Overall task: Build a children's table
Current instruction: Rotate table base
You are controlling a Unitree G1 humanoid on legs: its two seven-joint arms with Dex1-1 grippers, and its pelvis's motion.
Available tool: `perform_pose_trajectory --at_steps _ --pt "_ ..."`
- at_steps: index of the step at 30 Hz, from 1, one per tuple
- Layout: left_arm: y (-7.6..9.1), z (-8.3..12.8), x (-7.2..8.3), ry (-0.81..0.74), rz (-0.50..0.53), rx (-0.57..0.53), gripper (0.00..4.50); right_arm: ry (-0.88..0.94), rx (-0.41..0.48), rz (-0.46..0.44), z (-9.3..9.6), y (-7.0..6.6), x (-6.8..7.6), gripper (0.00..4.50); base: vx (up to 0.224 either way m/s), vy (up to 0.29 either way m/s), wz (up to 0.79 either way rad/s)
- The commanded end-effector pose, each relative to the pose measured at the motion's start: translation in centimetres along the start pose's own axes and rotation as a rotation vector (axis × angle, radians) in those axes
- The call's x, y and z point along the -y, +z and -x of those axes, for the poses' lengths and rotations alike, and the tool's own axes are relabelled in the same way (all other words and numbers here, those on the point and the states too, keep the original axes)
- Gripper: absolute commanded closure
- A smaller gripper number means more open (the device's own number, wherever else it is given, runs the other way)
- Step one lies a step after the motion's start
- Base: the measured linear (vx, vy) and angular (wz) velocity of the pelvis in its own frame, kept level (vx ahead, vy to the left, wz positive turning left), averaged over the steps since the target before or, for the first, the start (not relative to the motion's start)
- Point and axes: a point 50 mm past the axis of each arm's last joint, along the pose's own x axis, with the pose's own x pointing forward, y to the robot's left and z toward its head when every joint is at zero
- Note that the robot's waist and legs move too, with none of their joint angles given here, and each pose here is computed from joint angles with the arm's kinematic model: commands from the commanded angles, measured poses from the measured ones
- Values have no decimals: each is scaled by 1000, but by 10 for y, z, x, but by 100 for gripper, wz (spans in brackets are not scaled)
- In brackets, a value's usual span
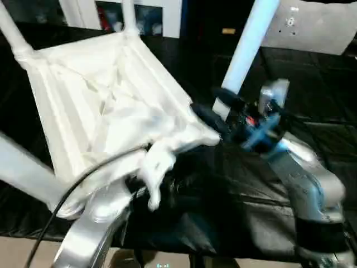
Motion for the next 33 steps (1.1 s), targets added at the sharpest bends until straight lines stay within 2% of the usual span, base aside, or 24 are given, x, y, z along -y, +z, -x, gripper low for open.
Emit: perform_pose_trajectory --at_steps 1,3,6,12,13,15,20,22,25,28,33 --pt "2 5 5 -23 4 2 169 -88 7 24 6 2 14 0 0 0 0" --pt "-1 10 7 -25 10 -13 154 -105 7 35 5 2 17 0 0 0 0" --pt "-7 25 16 -50 45 -49 123 -223 -14 87 3 2 35 0 0 0 0" --pt "-13 46 22 -48 80 -97 96 -311 -18 124 0 4 54 0 0 0 0" --pt "-19 62 19 -36 72 -148 96 -340 -10 127 -2 8 62 0 0 0 0" --pt "-21 76 18 -41 79 -190 96 -341 -7 142 -4 10 66 0 0 0 0" --pt "-17 103 15 -42 105 -221 96 -325 -17 151 -6 8 66 0 0 0 0" --pt "-12 121 7 -28 107 -228 96 -296 -32 141 -4 2 63 0 0 0 0" --pt "-5 131 -2 -8 100 -217 96 -264 -60 135 -1 -3 60 0 0 0 0" --pt "14 145 -30 70 34 -158 96 -198 -189 123 11 -28 50 0 0 0 0" --pt "29 141 -48 60 8 -64 96 -188 -286 139 25 -49 42 0 0 0 0"
